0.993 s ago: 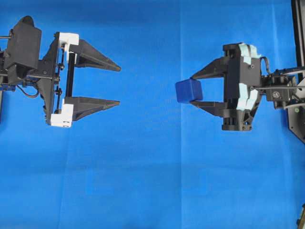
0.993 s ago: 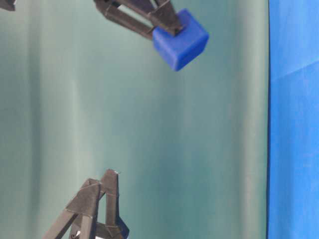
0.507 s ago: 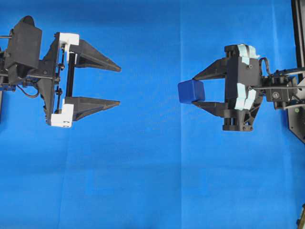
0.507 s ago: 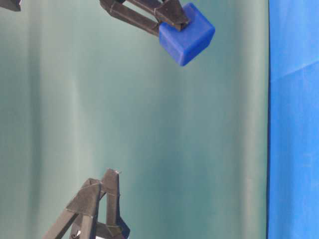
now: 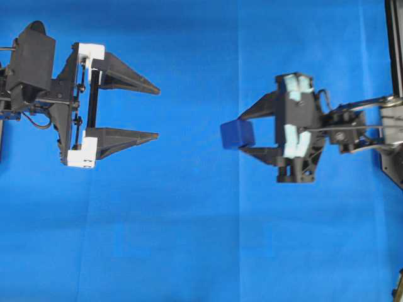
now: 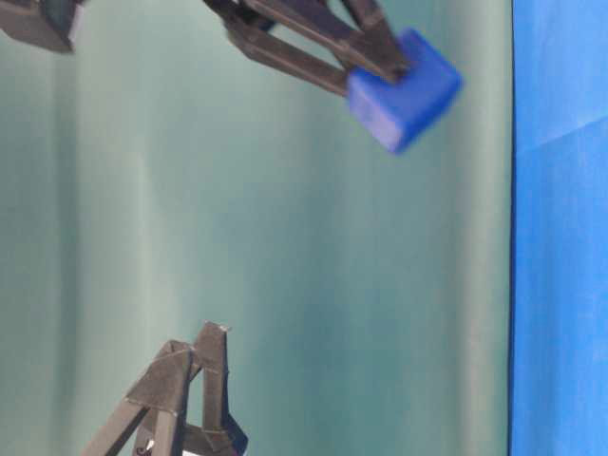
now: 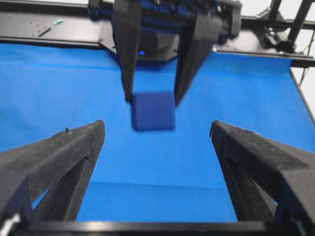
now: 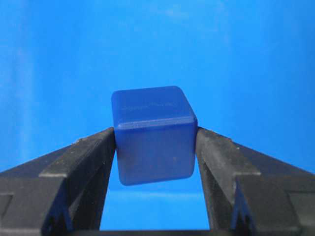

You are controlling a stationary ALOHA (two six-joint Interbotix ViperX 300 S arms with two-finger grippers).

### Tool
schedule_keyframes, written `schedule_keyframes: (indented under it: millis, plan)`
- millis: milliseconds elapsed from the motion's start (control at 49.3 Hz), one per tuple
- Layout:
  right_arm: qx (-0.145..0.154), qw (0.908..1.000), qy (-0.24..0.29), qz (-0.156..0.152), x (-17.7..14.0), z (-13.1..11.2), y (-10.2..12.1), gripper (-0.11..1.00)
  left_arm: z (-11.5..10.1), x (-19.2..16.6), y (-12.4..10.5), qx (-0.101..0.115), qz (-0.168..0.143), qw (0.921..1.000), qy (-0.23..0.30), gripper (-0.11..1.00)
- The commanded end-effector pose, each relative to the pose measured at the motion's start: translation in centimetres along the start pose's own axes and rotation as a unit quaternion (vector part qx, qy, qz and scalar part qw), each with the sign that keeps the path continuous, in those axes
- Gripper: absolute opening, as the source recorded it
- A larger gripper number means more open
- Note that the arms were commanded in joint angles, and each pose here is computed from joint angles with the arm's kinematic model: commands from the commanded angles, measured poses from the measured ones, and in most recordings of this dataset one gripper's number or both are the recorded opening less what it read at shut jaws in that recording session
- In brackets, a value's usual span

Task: Handover the blue block to the right arm after grasping it with the left arm, then place it in the designated position.
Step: 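Lower the cube onto the table with the right gripper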

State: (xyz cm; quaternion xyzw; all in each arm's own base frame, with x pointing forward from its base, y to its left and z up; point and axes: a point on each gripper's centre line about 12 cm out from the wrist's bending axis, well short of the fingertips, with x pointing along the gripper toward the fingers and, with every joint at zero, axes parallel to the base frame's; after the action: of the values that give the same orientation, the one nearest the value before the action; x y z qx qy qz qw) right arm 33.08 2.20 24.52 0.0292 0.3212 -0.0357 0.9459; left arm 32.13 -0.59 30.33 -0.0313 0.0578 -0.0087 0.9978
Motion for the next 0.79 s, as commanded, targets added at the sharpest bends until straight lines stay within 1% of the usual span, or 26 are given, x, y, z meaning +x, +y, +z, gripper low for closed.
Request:
schedule_keyframes:
  millis: [0,264,405,507,770]
  plan:
    - [0.005,0.9998,-0.012,0.013,0.8,0.4,0.4,0.44,1.2,0.1,0.0,0.0,-0.001,0.9998,-0.018,0.93]
    - [0.017,0.9992,-0.002,0.037,5.6,-1.3,0.5,0.44,1.2,0.1,0.0,0.0,-0.001,0.9998,-0.018,0.93]
    - [0.035,0.9982,0.003,0.048,8.3,-2.5,0.3,0.44,1.1,0.0,0.0,-0.001,0.0,0.9999,-0.017,0.93]
    - [0.05,0.9972,-0.001,0.057,9.5,-2.8,0.3,0.44,1.0,0.0,0.0,-0.001,-0.001,0.9999,-0.016,0.93]
    - [0.071,0.9932,-0.025,0.089,11.7,-3.4,1.1,0.44,1.0,0.0,0.0,0.001,0.0,0.9999,-0.015,0.93]
